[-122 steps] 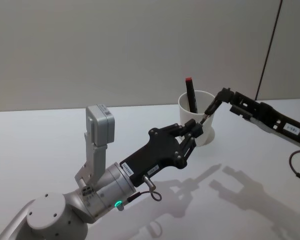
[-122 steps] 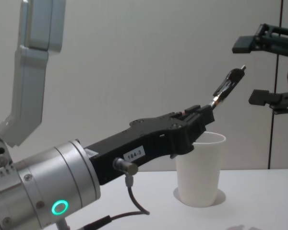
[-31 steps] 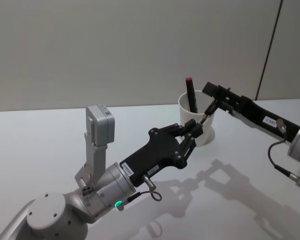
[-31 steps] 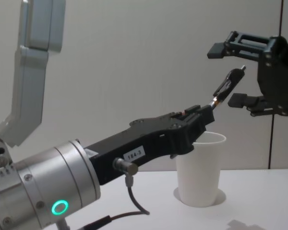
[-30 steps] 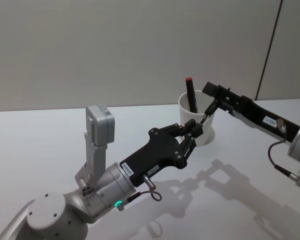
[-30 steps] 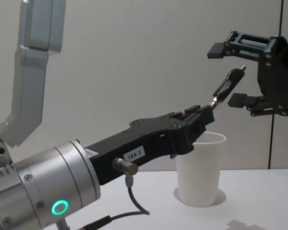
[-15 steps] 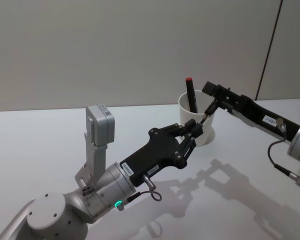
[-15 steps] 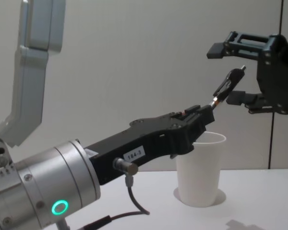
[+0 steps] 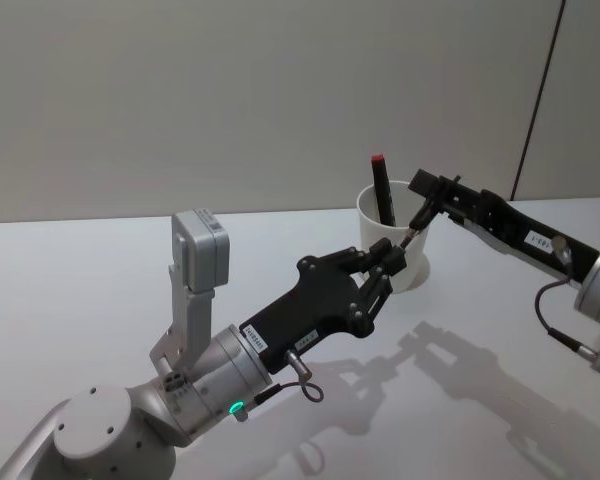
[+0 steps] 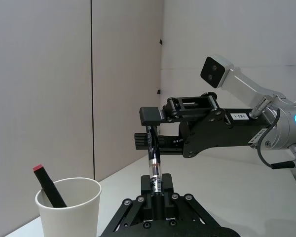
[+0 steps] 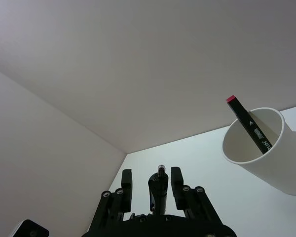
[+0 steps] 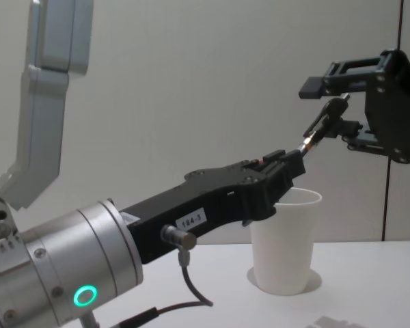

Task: Place the pen into the pen holder.

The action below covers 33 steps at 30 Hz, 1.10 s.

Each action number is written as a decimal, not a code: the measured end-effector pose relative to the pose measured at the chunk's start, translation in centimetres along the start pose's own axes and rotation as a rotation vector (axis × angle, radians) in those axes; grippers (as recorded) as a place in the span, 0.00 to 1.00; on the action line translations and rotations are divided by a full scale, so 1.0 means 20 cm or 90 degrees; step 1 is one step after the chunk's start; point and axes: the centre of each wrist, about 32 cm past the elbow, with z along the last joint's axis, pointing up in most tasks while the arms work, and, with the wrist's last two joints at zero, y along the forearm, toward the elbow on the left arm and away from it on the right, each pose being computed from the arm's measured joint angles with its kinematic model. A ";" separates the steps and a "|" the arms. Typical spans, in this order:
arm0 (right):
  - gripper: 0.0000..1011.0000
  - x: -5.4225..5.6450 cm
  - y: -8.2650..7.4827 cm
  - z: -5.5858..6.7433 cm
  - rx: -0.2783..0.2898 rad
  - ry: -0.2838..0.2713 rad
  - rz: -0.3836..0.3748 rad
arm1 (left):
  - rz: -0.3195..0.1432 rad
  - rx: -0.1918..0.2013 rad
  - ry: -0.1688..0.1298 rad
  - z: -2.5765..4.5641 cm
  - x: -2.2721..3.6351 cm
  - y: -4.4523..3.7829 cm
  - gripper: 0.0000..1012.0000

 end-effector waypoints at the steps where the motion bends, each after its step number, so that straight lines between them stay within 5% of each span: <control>1: 0.48 0.00 0.00 0.00 0.000 0.000 0.000 | 0.000 0.000 0.000 0.000 0.000 0.000 0.13; 11: 0.18 0.00 0.00 0.00 0.000 0.000 0.000 | 0.000 0.000 0.000 0.000 0.000 0.000 0.13; 27: 0.18 0.00 0.00 0.00 0.000 0.000 0.000 | 0.000 0.000 0.000 0.000 0.000 0.000 0.13; 33: 0.18 0.00 0.00 0.00 0.000 0.000 0.001 | 0.000 0.001 0.000 0.000 0.000 0.000 0.28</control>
